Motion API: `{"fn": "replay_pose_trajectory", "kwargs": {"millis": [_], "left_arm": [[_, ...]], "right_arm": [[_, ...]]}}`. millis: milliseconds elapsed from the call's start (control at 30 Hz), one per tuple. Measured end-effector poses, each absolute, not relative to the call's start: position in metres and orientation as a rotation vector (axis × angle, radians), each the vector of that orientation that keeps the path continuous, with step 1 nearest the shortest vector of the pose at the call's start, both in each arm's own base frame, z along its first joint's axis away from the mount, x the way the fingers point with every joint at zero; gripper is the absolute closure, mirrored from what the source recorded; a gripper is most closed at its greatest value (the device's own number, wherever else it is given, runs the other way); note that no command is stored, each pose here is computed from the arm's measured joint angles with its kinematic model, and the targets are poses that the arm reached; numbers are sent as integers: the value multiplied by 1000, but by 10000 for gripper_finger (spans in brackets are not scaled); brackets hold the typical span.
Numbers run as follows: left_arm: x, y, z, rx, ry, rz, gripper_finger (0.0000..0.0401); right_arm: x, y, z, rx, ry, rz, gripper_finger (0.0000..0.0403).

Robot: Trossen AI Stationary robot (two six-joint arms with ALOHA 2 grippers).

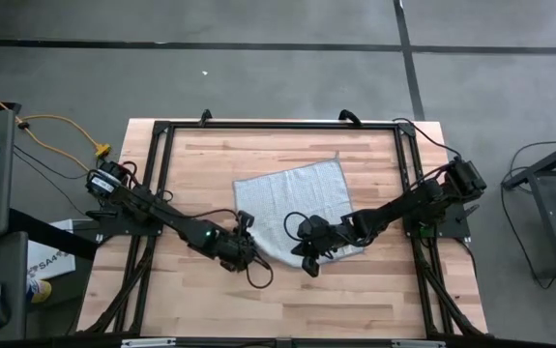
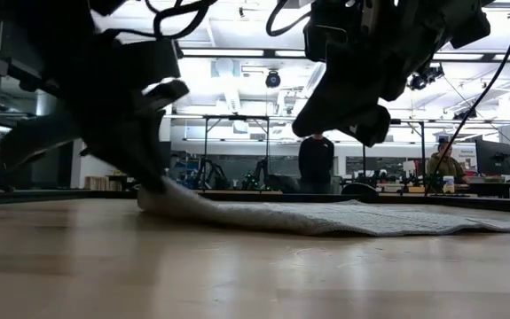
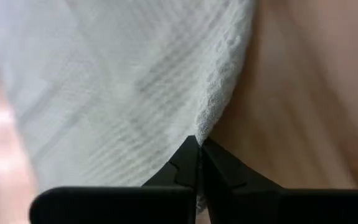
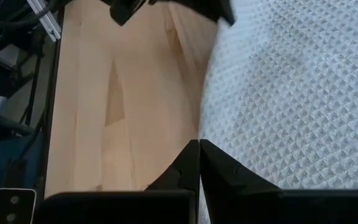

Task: Fold microfiber towels
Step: Fold the gray towel

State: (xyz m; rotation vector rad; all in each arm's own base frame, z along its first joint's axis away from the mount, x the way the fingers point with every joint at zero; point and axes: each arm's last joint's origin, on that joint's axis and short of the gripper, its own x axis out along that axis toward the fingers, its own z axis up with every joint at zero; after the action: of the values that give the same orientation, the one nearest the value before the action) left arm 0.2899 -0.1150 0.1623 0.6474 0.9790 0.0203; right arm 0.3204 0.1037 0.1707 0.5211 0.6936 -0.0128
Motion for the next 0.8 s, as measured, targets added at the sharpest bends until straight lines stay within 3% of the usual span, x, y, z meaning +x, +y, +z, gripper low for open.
{"fn": "replay_pose_trajectory", "kwargs": {"millis": [800], "left_arm": [[325,-31,178,670,949,332,400]], "right_arm": [[312,127,171,421,653,-45,401]]}}
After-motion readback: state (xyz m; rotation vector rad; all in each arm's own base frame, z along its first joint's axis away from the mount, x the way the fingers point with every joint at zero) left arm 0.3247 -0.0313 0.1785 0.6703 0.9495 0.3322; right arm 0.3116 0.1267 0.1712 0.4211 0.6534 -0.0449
